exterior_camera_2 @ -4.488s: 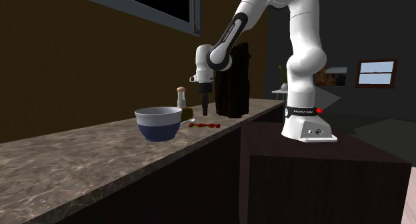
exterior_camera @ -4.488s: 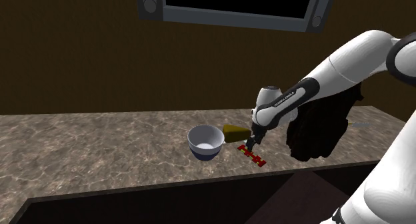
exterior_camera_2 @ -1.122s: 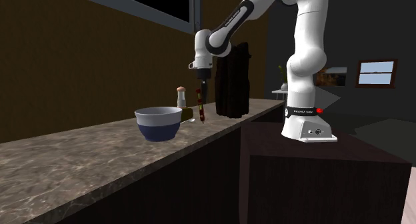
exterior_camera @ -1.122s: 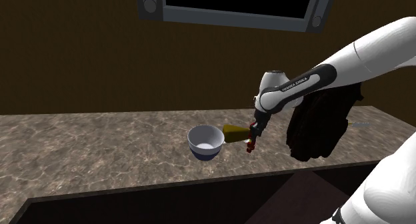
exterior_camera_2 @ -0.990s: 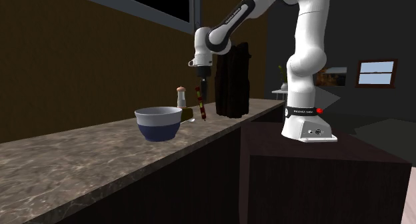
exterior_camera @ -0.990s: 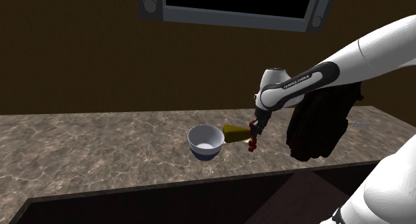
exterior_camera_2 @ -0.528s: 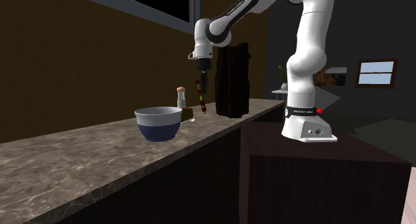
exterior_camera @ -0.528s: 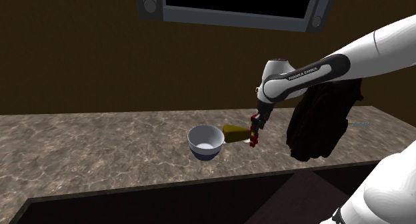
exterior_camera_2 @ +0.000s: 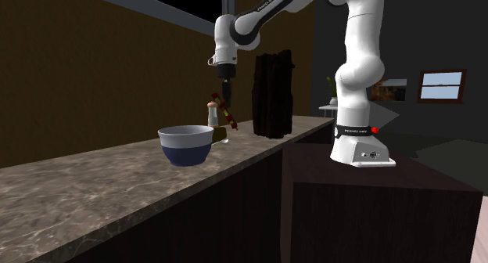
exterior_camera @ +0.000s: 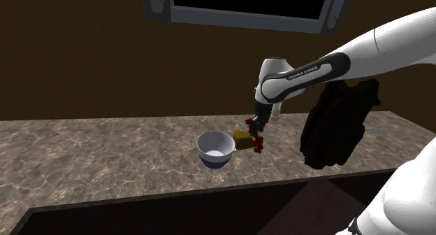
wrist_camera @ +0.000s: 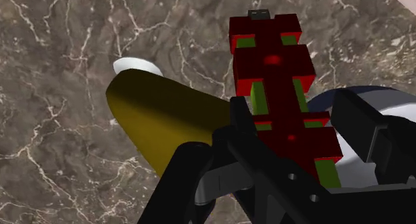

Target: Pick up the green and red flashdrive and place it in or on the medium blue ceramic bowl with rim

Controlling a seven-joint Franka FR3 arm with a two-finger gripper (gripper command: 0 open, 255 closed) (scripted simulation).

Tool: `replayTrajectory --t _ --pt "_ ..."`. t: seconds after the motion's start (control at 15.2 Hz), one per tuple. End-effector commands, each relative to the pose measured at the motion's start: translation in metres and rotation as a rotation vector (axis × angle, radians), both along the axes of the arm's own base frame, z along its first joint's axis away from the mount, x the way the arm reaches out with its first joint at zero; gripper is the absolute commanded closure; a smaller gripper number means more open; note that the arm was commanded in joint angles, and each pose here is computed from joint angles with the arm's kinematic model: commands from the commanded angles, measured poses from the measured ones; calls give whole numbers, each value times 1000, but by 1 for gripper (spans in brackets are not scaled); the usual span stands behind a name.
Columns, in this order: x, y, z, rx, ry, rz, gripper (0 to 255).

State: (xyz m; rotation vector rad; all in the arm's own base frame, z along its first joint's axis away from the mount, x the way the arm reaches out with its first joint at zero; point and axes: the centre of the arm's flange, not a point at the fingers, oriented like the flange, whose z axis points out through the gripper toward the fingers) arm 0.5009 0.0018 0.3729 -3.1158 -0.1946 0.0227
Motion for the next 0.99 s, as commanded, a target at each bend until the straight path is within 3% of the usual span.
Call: replayTrajectory --t 0.0,0.92 --pt "15 20 0 1 0 -1 255" --pt "126 152 -5 1 0 -1 255"
